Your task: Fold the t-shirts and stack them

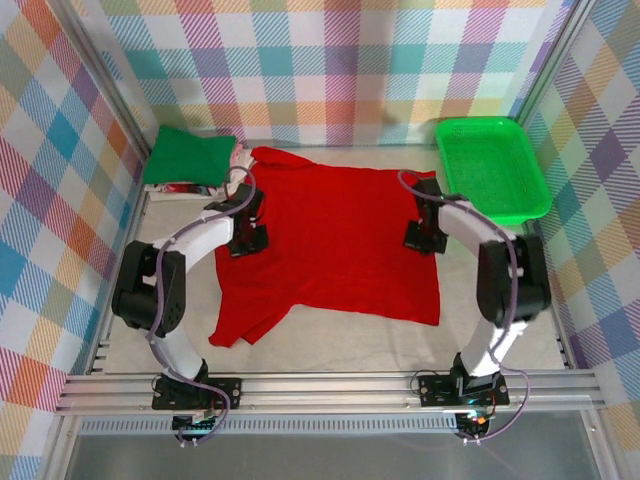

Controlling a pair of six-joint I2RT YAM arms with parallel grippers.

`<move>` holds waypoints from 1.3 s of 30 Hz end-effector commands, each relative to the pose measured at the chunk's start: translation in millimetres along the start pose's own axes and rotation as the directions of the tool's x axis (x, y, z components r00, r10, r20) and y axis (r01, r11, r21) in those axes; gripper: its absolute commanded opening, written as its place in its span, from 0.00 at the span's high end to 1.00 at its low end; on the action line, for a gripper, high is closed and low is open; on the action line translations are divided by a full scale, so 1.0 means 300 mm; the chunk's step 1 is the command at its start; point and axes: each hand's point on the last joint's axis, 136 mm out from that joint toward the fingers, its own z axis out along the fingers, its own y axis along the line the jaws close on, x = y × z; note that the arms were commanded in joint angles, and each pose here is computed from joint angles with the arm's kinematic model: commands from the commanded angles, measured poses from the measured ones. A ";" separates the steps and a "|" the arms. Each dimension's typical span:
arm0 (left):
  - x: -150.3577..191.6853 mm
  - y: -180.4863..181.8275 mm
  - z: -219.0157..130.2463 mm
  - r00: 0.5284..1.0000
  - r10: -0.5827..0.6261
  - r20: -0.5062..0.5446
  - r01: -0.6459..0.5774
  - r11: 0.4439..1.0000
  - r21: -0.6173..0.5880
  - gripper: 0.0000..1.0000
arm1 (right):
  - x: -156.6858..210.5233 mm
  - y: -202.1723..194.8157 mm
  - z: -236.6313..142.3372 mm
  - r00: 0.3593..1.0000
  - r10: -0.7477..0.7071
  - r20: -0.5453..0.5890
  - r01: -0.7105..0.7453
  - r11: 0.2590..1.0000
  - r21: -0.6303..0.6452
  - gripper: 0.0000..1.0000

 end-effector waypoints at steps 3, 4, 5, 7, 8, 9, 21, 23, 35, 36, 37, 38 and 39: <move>-0.167 -0.025 -0.193 0.972 -0.086 0.217 0.072 0.995 0.074 1.00 | -0.103 0.021 0.104 0.999 -0.015 -0.028 0.016 0.999 0.037 1.00; -0.171 -0.009 -0.225 0.966 -0.094 0.240 0.080 0.994 0.069 1.00 | -0.121 0.023 0.125 0.999 -0.013 -0.041 0.015 0.999 0.041 1.00; -0.173 0.007 -0.256 0.959 -0.103 0.263 0.089 0.994 0.066 1.00 | -0.135 0.028 0.149 0.998 -0.014 -0.058 0.016 0.999 0.042 1.00; -0.169 0.042 -0.312 0.945 -0.125 0.302 0.113 0.992 0.058 1.00 | -0.156 0.032 0.188 0.996 -0.016 -0.086 0.020 0.999 0.046 1.00; -0.159 0.061 -0.339 0.939 -0.138 0.315 0.127 0.990 0.056 1.00 | -0.164 0.034 0.210 0.995 -0.017 -0.100 0.022 0.998 0.051 1.00; -0.151 0.076 -0.361 0.934 -0.152 0.322 0.140 0.988 0.060 1.00 | -0.175 0.032 0.222 0.994 -0.013 -0.108 0.019 0.998 0.056 1.00; 0.224 0.163 -0.340 0.994 -0.105 -0.032 0.106 0.994 0.016 0.92 | -0.423 0.144 0.318 0.993 0.015 -0.121 -0.018 0.999 -0.027 1.00; 0.287 0.173 -0.321 0.987 -0.133 -0.089 0.135 0.991 0.008 0.90 | -0.457 0.167 0.275 0.995 0.031 -0.099 -0.036 0.998 -0.054 1.00; 0.684 0.167 -0.300 0.911 -0.231 -0.340 0.257 0.966 0.033 0.65 | -0.394 0.318 -0.220 0.993 -0.022 0.113 0.059 0.941 -0.332 0.83; 0.705 0.167 -0.298 0.905 -0.240 -0.352 0.265 0.964 0.023 0.65 | -0.384 0.323 -0.247 0.991 -0.023 0.132 0.068 0.936 -0.346 0.82; 0.723 0.161 -0.295 0.902 -0.238 -0.361 0.265 0.964 0.026 0.64 | -0.373 0.330 -0.279 0.988 -0.023 0.153 0.079 0.926 -0.369 0.81; 0.740 0.165 -0.288 0.900 -0.240 -0.364 0.263 0.965 0.013 0.63 | -0.355 0.333 -0.302 0.986 -0.026 0.167 0.090 0.917 -0.388 0.80; 0.754 0.175 -0.279 0.896 -0.246 -0.369 0.263 0.965 -0.007 0.62 | -0.341 0.338 -0.324 0.982 -0.028 0.184 0.102 0.908 -0.406 0.79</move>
